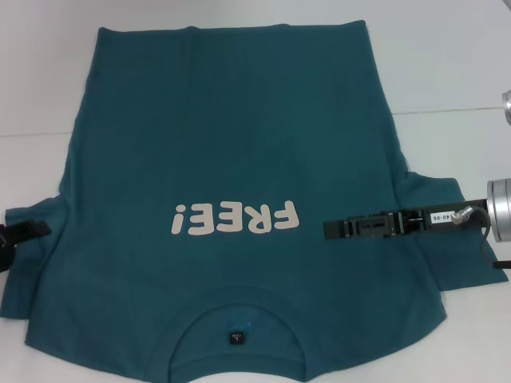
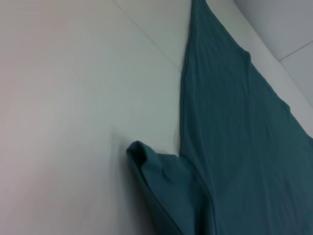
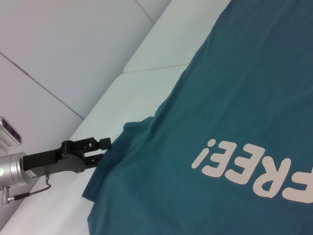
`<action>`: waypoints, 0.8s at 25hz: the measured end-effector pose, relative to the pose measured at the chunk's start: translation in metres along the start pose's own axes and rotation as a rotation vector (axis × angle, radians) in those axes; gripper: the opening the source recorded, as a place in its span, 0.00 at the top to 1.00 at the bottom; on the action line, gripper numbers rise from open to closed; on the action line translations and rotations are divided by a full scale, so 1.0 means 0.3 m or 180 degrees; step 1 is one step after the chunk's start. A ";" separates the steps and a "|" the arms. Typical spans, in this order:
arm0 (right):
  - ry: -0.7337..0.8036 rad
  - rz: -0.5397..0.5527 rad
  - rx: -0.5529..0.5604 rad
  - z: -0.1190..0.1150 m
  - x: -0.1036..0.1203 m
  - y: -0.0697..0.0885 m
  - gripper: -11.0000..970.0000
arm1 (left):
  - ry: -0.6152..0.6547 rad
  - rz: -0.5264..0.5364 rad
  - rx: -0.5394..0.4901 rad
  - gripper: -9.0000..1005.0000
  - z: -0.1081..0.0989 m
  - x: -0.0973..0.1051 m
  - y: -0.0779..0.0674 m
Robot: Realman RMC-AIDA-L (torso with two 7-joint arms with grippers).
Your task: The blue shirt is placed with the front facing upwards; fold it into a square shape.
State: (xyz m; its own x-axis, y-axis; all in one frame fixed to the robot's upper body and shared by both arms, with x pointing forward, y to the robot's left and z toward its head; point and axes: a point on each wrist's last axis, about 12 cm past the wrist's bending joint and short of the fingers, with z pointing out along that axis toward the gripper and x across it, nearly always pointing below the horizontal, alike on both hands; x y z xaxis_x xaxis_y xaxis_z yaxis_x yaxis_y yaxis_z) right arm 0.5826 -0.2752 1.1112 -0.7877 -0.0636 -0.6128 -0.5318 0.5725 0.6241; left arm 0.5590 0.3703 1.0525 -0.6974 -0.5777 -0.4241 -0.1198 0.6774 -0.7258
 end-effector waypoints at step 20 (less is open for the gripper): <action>-0.0005 0.0000 0.0003 0.000 0.000 -0.001 0.05 | -0.0027 0.0129 -0.0068 0.87 -0.010 -0.015 0.002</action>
State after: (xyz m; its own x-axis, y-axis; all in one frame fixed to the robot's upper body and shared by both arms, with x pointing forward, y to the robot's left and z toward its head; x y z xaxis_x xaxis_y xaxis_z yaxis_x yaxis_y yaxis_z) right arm 0.5827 -0.2754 1.1111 -0.7872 -0.0623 -0.6135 -0.5314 0.5733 0.6236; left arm 0.5600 0.3746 1.0556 -0.6959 -0.5534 -0.4576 -0.1067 0.7099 -0.6962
